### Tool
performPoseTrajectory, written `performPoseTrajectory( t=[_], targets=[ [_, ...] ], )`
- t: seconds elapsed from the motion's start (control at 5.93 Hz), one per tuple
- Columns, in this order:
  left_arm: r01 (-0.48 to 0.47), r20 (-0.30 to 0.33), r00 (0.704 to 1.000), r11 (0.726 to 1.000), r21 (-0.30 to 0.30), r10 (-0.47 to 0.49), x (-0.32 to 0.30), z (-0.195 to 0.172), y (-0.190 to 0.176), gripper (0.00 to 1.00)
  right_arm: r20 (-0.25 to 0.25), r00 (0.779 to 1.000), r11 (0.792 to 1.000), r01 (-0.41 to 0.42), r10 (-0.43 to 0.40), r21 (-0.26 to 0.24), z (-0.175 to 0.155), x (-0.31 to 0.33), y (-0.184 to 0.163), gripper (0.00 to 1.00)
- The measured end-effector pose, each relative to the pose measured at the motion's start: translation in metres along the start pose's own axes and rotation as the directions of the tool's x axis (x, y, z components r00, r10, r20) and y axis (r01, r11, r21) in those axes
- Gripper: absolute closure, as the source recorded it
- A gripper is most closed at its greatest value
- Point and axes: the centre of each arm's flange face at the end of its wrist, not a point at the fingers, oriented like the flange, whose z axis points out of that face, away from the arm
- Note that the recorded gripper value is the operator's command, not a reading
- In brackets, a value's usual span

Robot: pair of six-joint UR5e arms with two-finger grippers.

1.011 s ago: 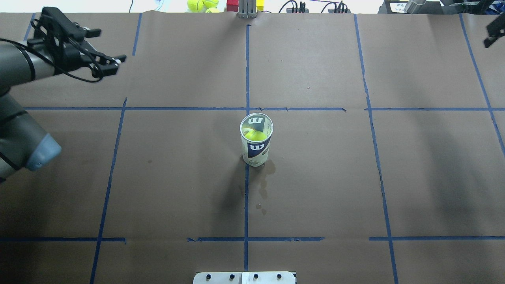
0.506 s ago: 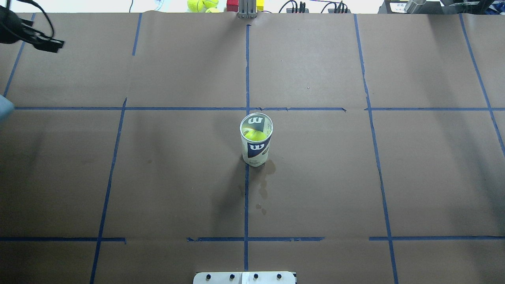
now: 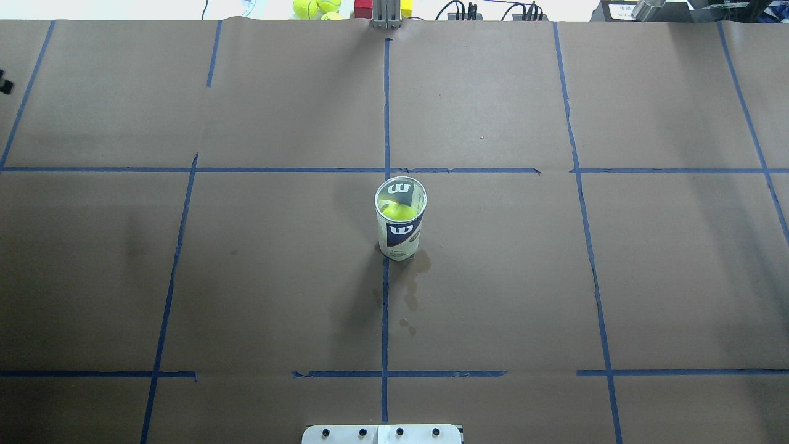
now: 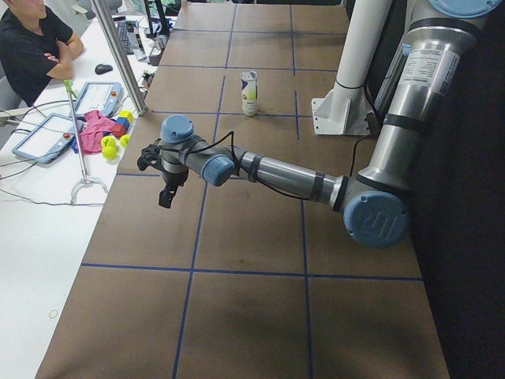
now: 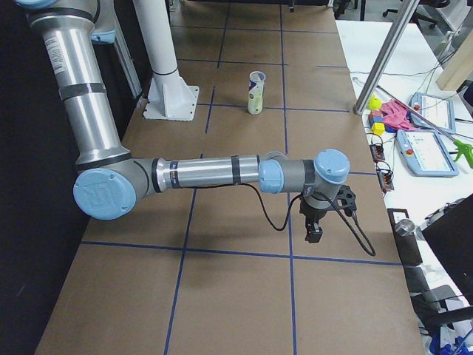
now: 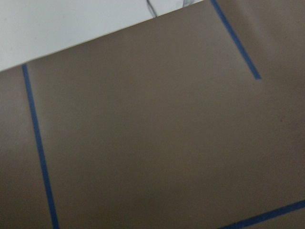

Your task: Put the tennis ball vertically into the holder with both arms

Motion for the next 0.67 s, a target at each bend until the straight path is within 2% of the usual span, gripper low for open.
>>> performPoseTrajectory(
  t=[0.34, 0.67],
  targets=[
    [0.108, -0.039, 0.993, 0.987, -0.117, -0.113, -0.041, -0.012, 0.029, 0.00, 0.022, 0.999, 0.999, 0.043, -0.043, -0.022, 0.014, 0.010, 0.012, 0.00],
    [0.077, -0.058, 0.995, 0.988, -0.136, -0.085, -0.057, -0.034, 0.043, 0.00, 0.032, 0.996, 0.996, 0.086, -0.085, -0.035, 0.024, 0.018, 0.024, 0.00]
  ],
)
